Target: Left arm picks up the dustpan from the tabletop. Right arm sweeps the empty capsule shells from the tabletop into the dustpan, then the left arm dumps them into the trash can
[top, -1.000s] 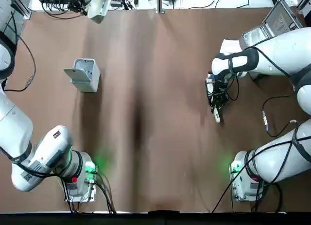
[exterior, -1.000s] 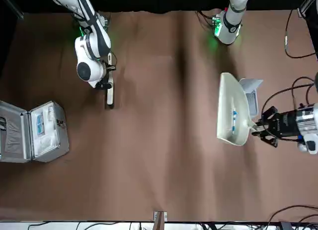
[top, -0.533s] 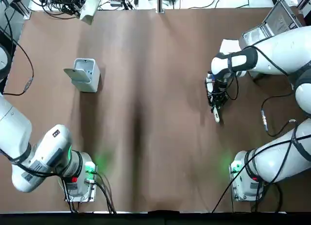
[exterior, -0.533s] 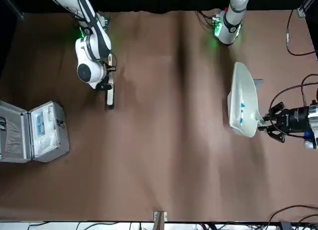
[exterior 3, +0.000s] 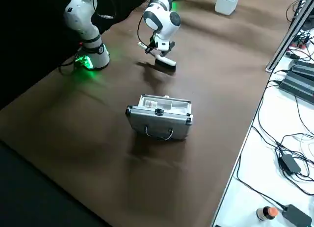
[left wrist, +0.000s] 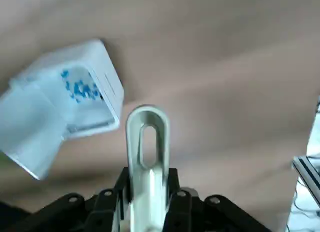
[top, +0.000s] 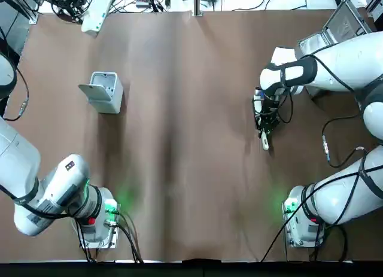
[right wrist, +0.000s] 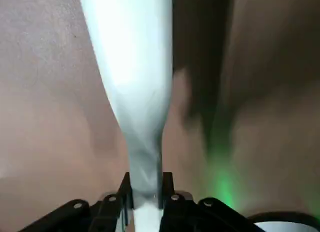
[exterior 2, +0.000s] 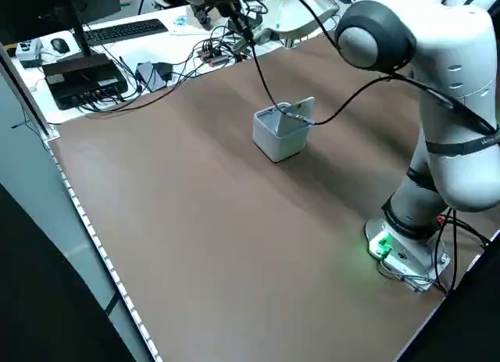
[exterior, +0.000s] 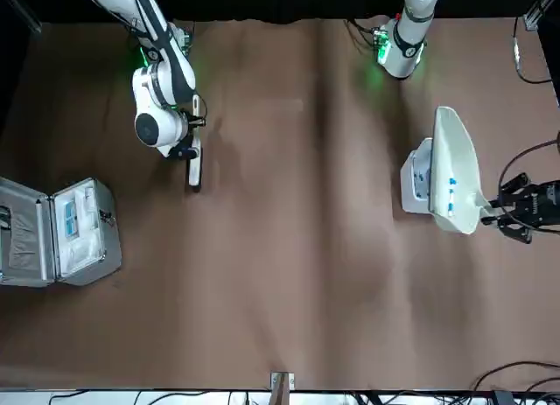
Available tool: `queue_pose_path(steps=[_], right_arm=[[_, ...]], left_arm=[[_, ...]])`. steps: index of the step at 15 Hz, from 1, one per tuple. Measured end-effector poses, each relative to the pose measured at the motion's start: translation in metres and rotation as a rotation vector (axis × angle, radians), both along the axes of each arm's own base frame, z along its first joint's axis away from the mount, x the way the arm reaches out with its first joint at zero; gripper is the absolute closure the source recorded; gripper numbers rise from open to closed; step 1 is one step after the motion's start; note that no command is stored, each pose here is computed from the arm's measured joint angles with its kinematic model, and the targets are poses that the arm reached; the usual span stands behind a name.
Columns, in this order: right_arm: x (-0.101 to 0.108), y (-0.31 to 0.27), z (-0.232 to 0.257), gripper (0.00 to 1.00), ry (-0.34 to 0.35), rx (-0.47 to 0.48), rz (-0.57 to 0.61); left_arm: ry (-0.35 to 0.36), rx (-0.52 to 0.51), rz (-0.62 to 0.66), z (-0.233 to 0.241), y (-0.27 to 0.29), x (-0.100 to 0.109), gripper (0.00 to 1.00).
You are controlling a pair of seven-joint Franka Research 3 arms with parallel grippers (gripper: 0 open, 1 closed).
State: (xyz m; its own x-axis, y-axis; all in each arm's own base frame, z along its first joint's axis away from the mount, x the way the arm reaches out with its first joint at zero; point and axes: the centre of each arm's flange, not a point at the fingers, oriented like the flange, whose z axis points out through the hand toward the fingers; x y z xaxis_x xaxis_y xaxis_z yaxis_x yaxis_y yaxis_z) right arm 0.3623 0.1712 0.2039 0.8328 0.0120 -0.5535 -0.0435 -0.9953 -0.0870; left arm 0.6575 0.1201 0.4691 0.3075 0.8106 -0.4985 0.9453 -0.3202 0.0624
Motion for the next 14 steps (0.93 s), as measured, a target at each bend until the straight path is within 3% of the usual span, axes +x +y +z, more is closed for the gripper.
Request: queue_pose_path(steps=[4, 5, 14], right_arm=[[0.000, 0.000, -0.001, 0.72, 0.004, -0.001, -0.001], [0.000, 0.000, -0.003, 0.65, 0.007, -0.002, -0.001], [0.004, -0.001, -0.001, 0.54, 0.010, 0.001, -0.006]], left_arm=[[-0.030, 0.080, -0.023, 0.008, 0.019, -0.006, 0.67], [-0.050, 0.106, -0.034, 0.011, 0.028, -0.010, 0.67], [-0.171, 0.244, -0.023, -0.019, 0.044, -0.022, 0.67]])
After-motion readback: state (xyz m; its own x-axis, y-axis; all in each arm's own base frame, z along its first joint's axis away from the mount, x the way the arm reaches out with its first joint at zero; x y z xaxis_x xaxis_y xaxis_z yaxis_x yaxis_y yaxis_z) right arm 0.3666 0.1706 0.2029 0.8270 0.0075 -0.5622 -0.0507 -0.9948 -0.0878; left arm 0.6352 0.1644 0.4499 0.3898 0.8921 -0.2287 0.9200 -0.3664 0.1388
